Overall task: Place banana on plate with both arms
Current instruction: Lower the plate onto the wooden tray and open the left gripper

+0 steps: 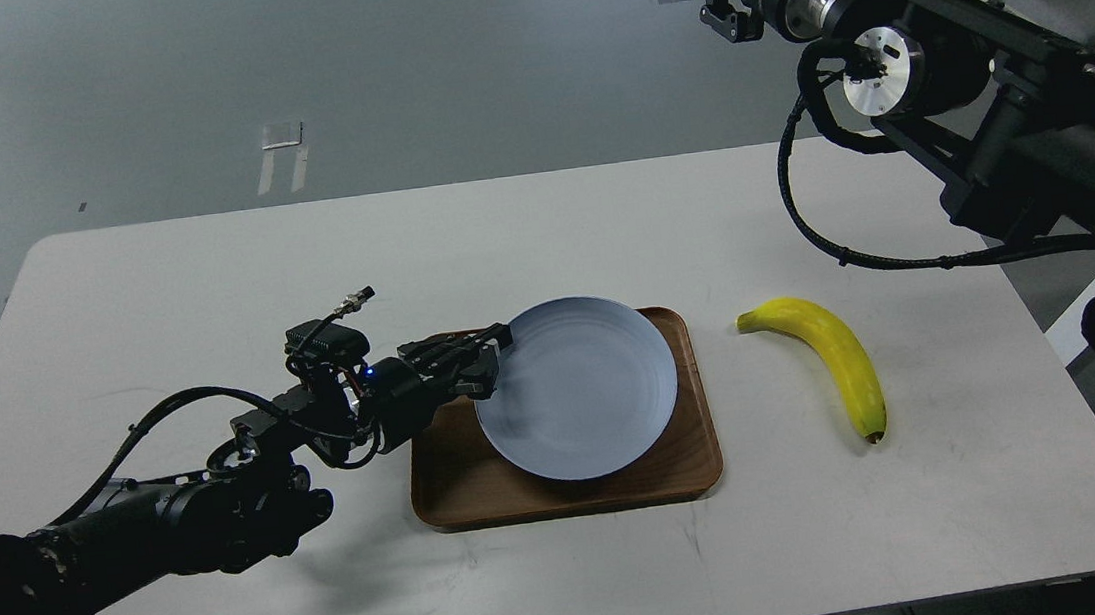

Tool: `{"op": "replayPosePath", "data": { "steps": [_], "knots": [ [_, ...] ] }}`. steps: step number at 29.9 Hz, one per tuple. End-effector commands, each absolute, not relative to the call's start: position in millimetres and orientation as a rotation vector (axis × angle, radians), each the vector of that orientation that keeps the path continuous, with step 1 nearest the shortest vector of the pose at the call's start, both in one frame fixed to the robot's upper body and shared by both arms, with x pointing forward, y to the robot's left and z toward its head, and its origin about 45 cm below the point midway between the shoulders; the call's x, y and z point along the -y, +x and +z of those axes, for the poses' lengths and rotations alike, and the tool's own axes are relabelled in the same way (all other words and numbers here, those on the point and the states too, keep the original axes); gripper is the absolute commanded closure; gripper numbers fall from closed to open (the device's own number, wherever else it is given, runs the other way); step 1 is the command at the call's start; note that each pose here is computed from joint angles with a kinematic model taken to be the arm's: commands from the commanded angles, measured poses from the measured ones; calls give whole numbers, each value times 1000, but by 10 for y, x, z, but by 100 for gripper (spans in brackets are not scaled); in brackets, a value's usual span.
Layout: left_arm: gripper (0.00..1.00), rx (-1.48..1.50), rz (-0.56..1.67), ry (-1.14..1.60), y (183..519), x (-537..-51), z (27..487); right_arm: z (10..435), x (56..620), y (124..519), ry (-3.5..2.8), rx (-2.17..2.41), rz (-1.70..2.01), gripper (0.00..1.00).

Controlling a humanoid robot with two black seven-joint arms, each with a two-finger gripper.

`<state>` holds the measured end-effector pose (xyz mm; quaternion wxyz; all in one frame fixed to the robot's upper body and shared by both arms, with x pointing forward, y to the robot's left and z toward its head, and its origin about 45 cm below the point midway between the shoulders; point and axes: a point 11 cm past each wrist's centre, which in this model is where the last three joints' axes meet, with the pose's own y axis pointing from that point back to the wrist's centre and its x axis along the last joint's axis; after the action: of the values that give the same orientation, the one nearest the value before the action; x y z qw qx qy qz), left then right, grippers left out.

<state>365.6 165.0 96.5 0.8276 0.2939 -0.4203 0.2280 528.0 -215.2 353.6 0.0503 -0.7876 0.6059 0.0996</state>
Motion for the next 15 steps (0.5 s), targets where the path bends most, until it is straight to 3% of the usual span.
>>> {"op": "replayPosePath", "data": {
  "steps": [1, 4, 6, 7, 9, 10, 15],
  "knots": [
    [58, 893, 489, 613, 3634, -1609, 956, 3524, 2167, 5281, -2392, -1849, 307, 0],
    [53, 907, 500, 590, 3605, -1520, 956, 3493, 2187, 5279, -2388, -1856, 314, 0],
    [34, 914, 509, 584, 3604, -1508, 961, 3498, 2188, 5280, -2385, -1855, 313, 0],
    [17, 907, 521, 583, 3616, -1520, 968, 3499, 2193, 5281, -2383, -1857, 312, 0],
    [6, 910, 550, 582, 3660, -1562, 1008, 3495, 2192, 5281, -2385, -1858, 311, 0],
    [3, 921, 580, 578, 3702, -1598, 1051, 3482, 2195, 5279, -2386, -1862, 309, 0],
    [2, 868, 831, 516, 4031, -1722, 1399, 3521, 2300, 5273, -2389, -1881, 268, 0]
  ]
}}
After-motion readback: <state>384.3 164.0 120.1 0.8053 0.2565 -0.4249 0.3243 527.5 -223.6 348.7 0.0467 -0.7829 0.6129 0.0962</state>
